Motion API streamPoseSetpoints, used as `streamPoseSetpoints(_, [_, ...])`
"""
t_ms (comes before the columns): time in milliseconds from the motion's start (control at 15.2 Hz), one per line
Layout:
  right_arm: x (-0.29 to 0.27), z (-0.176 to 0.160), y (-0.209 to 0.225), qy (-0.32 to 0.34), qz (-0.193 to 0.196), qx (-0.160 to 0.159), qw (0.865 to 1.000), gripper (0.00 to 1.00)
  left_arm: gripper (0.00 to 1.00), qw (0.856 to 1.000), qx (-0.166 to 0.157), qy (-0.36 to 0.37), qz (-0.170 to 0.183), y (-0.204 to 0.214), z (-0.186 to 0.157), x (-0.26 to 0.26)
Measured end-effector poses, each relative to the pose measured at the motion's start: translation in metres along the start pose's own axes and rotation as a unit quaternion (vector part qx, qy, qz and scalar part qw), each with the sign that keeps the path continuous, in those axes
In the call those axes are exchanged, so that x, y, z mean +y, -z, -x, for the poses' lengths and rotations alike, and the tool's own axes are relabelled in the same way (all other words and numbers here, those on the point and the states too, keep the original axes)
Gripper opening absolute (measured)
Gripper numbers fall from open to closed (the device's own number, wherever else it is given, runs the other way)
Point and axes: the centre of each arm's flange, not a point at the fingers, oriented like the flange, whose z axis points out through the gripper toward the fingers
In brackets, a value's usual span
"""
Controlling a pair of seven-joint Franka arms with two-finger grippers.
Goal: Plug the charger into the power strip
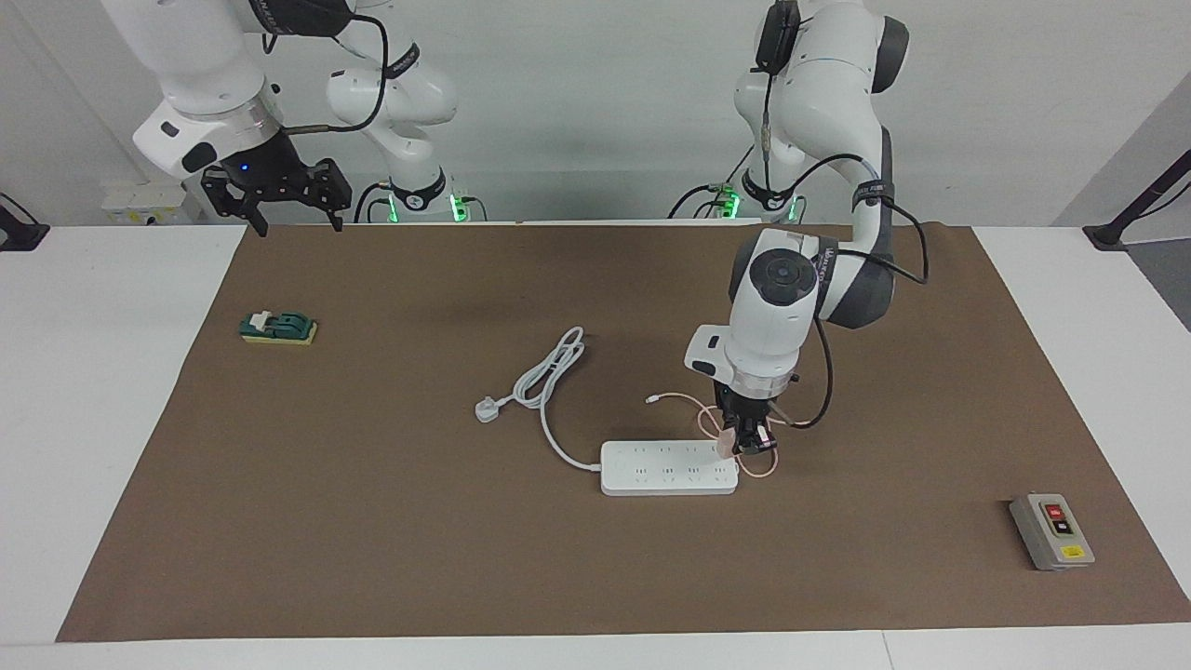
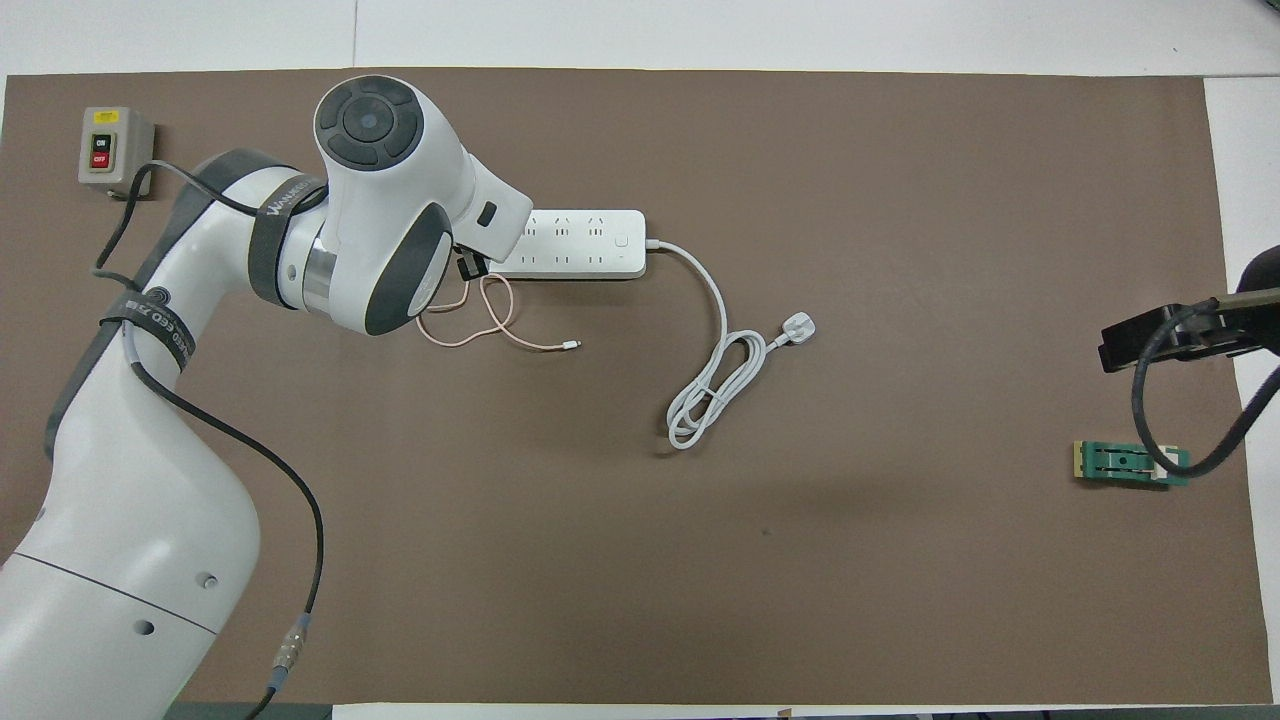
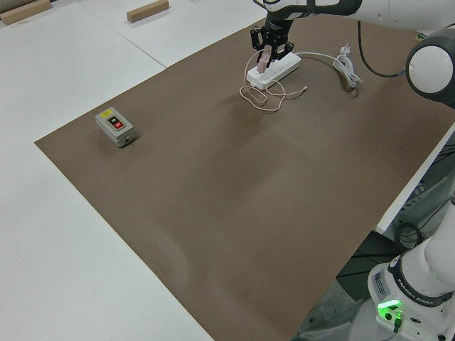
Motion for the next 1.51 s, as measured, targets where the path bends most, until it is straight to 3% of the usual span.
streamPoseSetpoints(1513, [0.000,-0.004,-0.007,-0.002,0.000,0.001,1.000,1.00,0.32,1.000,0.011,-0.022,-0.008,-0.011,-0.002,0.022])
